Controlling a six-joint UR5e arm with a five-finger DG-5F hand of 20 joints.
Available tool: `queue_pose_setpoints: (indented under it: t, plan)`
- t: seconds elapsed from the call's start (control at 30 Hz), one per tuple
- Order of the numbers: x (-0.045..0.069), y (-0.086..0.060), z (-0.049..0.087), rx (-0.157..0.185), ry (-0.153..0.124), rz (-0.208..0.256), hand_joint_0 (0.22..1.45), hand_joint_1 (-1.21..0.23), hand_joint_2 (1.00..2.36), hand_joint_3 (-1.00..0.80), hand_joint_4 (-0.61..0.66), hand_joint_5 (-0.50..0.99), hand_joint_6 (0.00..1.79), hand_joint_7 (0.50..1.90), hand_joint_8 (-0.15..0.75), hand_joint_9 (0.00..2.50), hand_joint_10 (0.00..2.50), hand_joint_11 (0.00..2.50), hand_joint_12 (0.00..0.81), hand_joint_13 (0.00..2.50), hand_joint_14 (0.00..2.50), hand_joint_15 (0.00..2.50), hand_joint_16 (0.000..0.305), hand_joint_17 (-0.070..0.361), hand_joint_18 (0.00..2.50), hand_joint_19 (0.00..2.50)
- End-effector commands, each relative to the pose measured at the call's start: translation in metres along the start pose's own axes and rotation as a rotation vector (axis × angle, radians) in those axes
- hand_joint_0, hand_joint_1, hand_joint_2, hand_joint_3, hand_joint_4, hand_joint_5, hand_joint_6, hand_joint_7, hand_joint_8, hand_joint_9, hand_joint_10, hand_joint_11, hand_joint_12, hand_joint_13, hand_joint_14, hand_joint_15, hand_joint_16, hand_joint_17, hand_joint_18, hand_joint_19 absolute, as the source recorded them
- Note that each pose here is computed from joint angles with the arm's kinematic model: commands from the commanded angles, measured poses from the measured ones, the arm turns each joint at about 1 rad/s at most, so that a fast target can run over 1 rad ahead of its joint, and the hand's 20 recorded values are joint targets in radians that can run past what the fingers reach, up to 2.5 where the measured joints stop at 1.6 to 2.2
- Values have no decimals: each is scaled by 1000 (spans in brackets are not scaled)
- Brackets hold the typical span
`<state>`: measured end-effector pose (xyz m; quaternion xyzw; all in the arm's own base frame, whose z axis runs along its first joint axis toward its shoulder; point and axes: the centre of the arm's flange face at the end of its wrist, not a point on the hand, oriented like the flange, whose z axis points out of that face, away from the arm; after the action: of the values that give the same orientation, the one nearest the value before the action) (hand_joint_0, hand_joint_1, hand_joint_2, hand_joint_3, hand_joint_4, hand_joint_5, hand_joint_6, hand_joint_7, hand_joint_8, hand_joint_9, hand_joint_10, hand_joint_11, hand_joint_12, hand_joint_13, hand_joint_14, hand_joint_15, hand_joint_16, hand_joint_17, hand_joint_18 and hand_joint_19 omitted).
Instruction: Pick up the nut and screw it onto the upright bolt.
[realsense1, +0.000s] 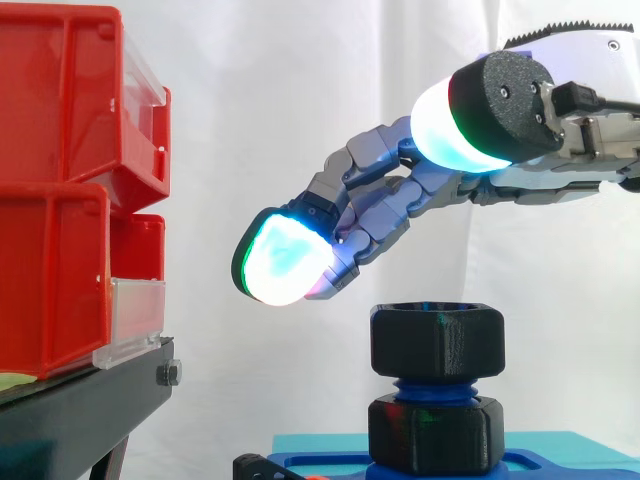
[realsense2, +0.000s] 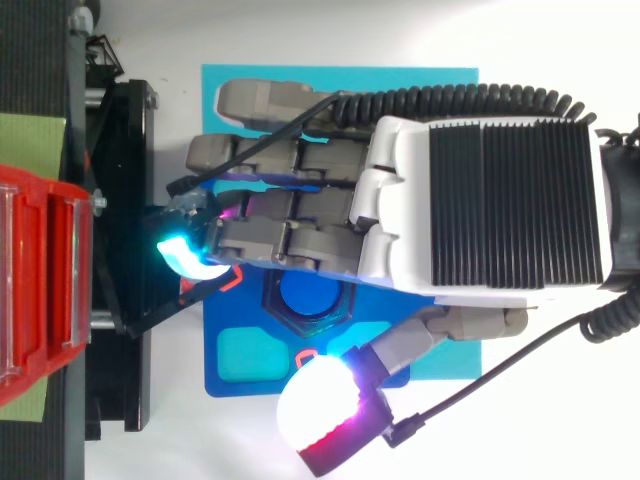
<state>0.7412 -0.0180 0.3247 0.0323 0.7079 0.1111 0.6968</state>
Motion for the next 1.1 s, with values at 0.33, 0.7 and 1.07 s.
queue_pose_setpoints:
  t: [0.33,0.7,1.07]
  plan:
    - [6,1,-5,13,54,-3,499,-62,1000,-500,232,-55,504,921,240,642,0,0,299,359,0,0,31,69,0,0]
    - [5,-1,-7,12,65,-6,510,-82,1000,-500,212,-30,505,1101,247,710,0,0,288,437,0,0,27,61,30,0]
    - [5,-5,-7,16,66,-6,517,-115,1000,-500,150,-11,505,1278,250,754,0,0,281,492,0,0,25,57,82,0]
